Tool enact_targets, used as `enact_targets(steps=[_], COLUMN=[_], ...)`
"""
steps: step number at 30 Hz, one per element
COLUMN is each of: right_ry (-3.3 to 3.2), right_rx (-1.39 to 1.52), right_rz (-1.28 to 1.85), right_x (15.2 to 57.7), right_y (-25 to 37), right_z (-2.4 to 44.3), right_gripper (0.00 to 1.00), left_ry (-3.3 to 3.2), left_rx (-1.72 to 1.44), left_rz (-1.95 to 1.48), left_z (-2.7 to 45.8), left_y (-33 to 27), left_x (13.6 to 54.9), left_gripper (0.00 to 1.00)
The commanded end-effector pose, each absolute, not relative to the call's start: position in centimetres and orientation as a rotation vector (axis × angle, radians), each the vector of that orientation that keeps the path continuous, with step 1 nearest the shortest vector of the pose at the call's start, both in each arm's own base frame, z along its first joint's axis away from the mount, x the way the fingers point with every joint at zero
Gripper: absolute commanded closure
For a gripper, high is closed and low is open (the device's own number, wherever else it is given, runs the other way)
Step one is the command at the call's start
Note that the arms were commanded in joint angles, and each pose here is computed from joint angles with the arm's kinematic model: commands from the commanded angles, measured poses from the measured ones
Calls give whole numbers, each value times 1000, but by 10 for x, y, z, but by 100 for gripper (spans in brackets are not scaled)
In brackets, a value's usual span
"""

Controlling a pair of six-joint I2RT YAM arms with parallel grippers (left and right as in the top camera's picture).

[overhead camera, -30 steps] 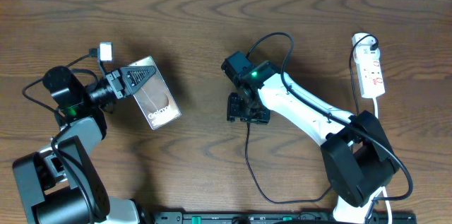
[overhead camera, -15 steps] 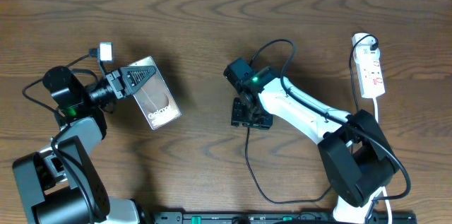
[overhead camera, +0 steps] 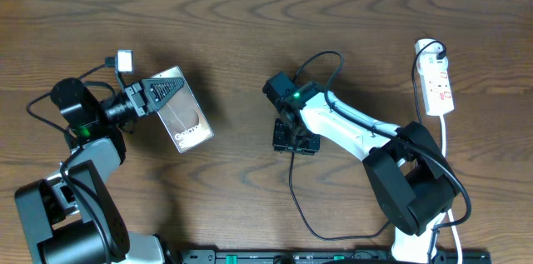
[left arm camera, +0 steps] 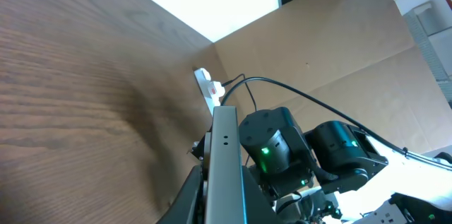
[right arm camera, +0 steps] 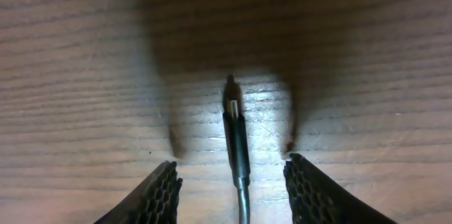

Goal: Plug charger to phone and switch on socket
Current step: 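Lower the right gripper and close it on the cable plug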

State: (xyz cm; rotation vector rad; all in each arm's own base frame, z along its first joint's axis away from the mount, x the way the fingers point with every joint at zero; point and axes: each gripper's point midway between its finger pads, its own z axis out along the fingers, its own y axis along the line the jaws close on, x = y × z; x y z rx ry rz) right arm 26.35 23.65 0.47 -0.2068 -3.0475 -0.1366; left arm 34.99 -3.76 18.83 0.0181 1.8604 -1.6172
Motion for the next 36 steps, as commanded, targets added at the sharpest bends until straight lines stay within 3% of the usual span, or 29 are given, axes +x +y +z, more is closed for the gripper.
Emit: enact_targets(steps=[1, 36], right_ry=[-3041, -3076], right_rx=[-206, -206], right_rz=[-125, -90], right_x=[260, 265], right_y=[237, 233], right_z=[2, 0], right_gripper=[52, 59], left_ry=[1846, 1846], left_rx=[79, 79], left_rz=[-1609, -1609], left_z=[200, 200], left_y=[-38, -38], left_x=[348, 348], left_gripper=[92, 92])
